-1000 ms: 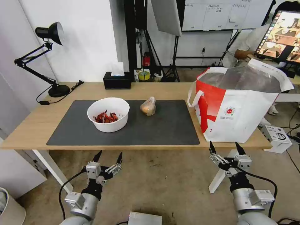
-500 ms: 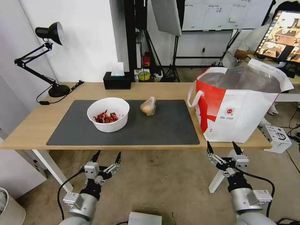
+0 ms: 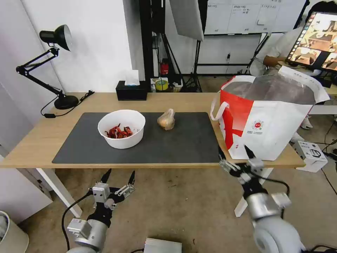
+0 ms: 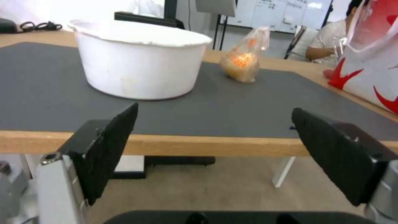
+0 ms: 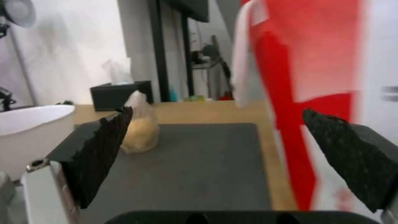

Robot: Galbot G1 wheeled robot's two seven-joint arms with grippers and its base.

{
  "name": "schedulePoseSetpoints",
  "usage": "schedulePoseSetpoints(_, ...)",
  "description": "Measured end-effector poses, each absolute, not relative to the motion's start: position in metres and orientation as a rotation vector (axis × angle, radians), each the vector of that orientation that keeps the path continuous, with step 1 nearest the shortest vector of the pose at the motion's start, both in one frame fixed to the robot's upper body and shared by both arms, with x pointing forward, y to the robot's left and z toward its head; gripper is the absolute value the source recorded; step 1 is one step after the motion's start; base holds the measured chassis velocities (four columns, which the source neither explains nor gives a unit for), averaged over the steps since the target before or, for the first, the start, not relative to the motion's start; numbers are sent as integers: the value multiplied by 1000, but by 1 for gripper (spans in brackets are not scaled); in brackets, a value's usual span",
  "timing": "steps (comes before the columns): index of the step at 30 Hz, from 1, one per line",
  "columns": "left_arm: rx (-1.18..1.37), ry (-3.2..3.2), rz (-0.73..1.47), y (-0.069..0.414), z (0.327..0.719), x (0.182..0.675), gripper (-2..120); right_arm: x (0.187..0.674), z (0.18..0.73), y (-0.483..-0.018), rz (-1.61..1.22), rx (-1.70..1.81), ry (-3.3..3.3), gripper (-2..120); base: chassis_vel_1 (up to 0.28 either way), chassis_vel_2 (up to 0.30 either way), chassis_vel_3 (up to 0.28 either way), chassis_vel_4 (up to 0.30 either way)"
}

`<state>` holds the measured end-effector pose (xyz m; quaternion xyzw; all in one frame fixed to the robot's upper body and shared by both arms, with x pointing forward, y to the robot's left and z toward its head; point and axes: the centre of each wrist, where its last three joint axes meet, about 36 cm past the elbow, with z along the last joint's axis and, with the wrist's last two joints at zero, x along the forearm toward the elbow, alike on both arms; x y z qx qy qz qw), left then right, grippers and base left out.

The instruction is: Pick up the trash from the table and place it into the takeout bag.

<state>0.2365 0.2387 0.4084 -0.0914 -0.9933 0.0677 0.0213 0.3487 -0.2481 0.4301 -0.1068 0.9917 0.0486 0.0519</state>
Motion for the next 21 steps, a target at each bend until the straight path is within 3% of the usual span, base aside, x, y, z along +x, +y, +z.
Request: schedulePoseSetpoints(21, -272, -3100, 229, 232, 424, 225, 100, 475, 442, -199, 258, -474, 3065, 100, 0, 0, 0, 0)
